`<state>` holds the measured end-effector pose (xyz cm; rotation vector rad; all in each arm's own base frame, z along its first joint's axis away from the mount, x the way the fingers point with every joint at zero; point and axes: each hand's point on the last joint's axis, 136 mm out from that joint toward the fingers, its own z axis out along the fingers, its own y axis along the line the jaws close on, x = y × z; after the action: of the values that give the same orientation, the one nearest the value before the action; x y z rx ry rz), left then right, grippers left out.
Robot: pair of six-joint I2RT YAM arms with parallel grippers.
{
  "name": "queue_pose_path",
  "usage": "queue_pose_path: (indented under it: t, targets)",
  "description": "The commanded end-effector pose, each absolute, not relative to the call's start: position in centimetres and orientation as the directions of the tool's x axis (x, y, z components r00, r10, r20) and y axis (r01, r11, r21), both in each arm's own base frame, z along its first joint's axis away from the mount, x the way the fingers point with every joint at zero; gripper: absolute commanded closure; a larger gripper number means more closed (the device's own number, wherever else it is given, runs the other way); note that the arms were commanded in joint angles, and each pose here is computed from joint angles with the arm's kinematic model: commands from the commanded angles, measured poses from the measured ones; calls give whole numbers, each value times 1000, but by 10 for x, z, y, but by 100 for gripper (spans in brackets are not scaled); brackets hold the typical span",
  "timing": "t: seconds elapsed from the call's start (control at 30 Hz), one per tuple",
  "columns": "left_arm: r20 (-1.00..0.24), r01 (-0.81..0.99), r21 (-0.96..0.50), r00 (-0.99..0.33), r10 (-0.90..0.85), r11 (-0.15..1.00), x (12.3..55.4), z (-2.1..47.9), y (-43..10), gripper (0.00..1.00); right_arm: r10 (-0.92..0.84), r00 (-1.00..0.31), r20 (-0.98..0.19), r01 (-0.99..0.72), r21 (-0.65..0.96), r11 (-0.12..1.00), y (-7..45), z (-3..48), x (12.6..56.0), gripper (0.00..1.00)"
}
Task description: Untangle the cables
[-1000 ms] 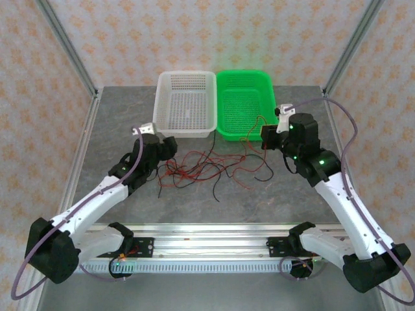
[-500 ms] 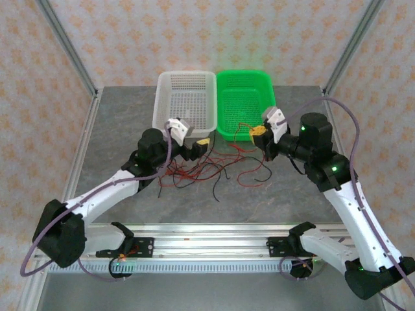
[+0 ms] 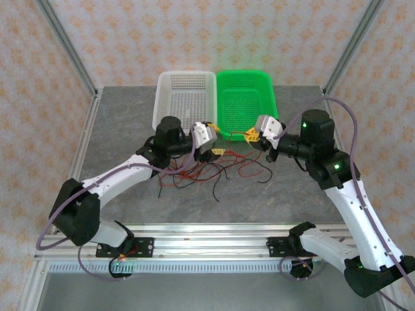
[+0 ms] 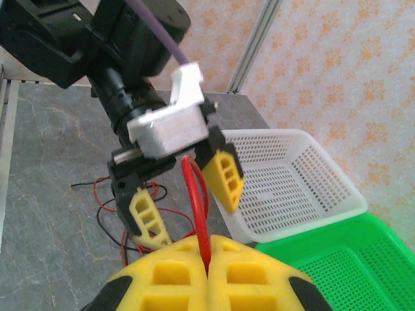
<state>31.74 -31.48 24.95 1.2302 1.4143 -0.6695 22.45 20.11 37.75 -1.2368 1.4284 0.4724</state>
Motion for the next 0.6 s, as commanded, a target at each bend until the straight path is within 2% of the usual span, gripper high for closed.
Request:
queue_pose_path:
  t: [0.0,0.13,0.3,0.43,0.57]
  targets:
    - [-930,957,229,160,330,180,298,245,-330,33,-384,248,-890,-833,-398,384,198,398,221,100]
    - [-918,946,245,156,366,212,298,241,-323,34,-394,237,-888,-815,-402,416,194,399,226,100]
    - [-871,890,323,147,468,321,307,241,-298,33,-400,217,-890,-788,-402,466,190,398,235,100]
    - [-837,846,373,130,531,381,312,242,-280,25,-386,222,-895,-781,-400,479,189,400,237,100]
    - [-859,870,348,147,490,350,303,249,-287,20,-373,228,-899,-786,-396,475,191,403,236,100]
